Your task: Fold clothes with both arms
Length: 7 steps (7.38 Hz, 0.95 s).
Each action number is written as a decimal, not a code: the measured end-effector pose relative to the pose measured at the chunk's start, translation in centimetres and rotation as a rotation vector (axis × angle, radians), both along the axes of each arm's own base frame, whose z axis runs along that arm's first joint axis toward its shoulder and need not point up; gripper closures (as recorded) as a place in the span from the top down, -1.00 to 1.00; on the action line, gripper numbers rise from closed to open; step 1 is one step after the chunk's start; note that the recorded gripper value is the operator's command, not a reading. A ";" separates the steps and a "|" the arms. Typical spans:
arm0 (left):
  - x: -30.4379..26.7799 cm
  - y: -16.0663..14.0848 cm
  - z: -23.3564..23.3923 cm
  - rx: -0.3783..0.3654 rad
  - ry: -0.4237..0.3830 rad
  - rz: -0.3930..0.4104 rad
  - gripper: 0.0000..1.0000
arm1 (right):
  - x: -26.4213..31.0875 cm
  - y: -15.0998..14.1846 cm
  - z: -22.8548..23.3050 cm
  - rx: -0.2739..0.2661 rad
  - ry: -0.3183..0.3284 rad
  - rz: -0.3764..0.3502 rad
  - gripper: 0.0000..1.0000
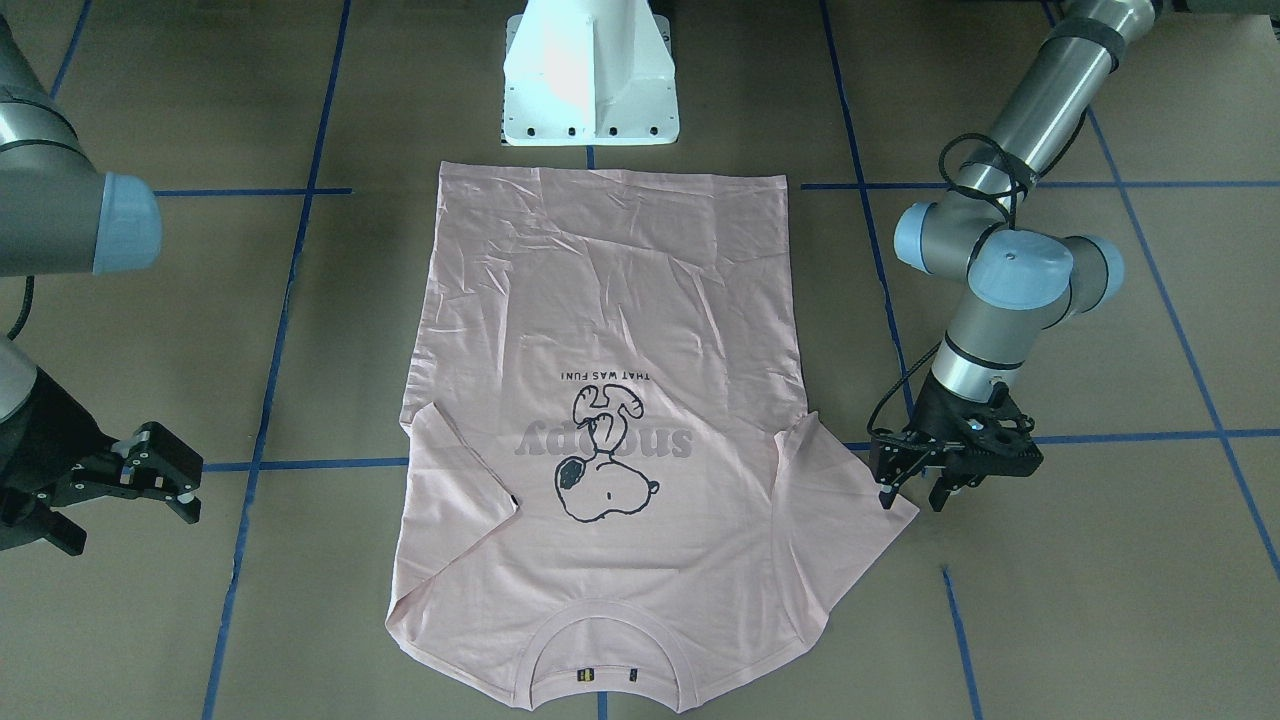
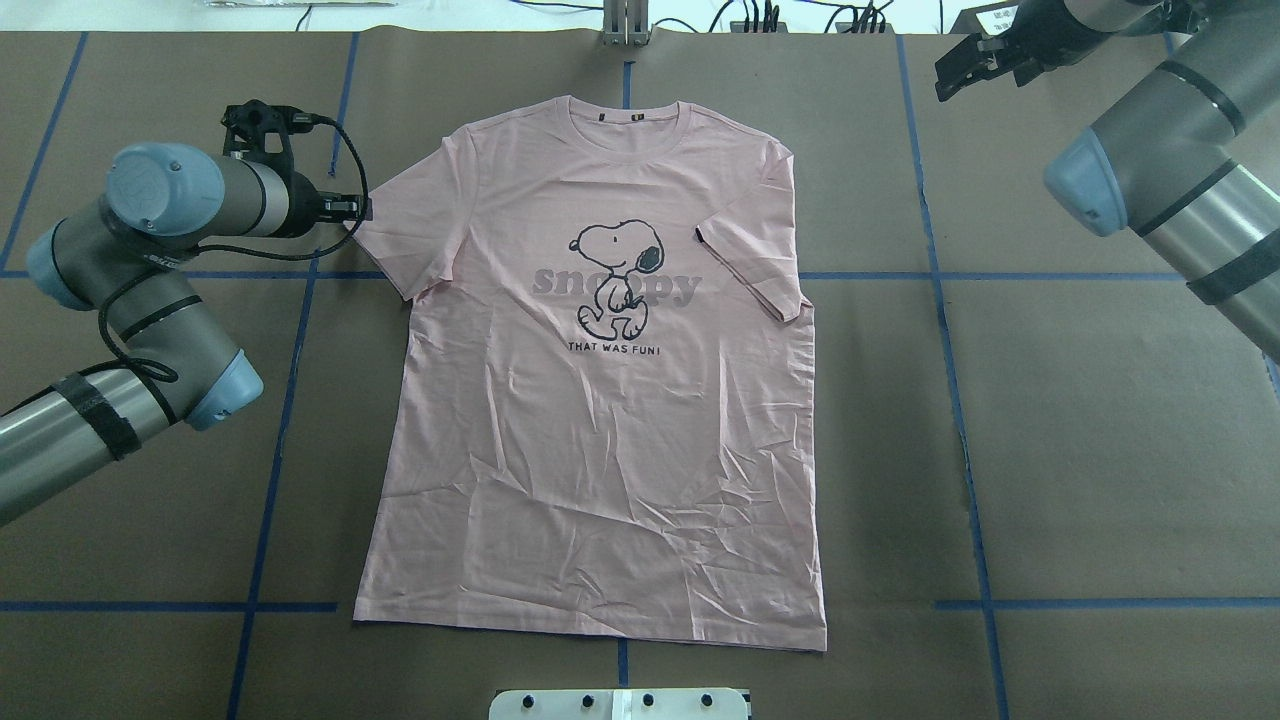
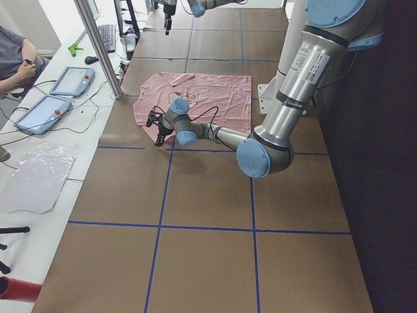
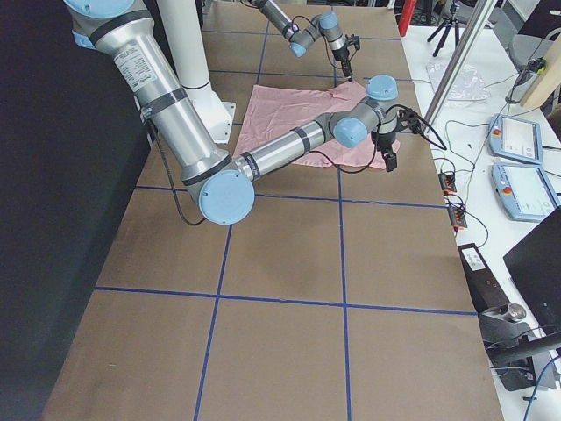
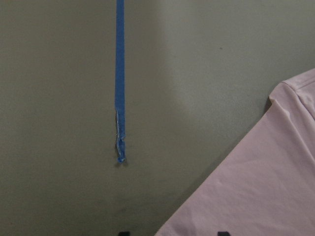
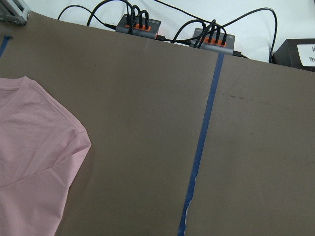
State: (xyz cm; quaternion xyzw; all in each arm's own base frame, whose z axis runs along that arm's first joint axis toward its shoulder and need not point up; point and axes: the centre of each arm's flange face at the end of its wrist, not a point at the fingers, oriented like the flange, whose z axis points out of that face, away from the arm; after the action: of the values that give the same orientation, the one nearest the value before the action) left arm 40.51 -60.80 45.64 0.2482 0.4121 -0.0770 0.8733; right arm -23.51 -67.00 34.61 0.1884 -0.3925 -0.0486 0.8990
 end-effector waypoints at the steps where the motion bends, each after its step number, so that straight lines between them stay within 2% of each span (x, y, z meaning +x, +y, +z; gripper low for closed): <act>1: 0.3 -0.1 0.4 -0.001 -0.001 0.001 0.26 | 0.0 0.0 0.0 0.000 0.001 0.000 1.00; 2: 0.5 -0.3 0.8 0.000 0.001 0.002 -0.08 | 0.0 0.0 0.1 -0.001 0.001 0.001 1.00; 3: 0.6 -0.4 0.9 0.002 0.004 0.002 -0.92 | 0.0 0.0 0.0 0.000 0.001 0.001 1.00; 4: 0.7 -0.4 0.8 0.006 0.007 0.001 -1.00 | 0.0 0.0 0.1 -0.001 0.001 0.001 1.00; 7: 0.7 -0.5 -0.1 0.018 0.020 0.002 -1.00 | 0.0 0.0 0.2 -0.003 0.002 0.001 1.00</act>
State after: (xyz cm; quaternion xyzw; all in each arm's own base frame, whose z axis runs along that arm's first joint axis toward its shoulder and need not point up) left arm 41.21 -61.30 45.54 0.2550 0.4216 -0.0746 0.8670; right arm -23.49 -67.00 34.83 0.1873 -0.3913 -0.0479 0.8997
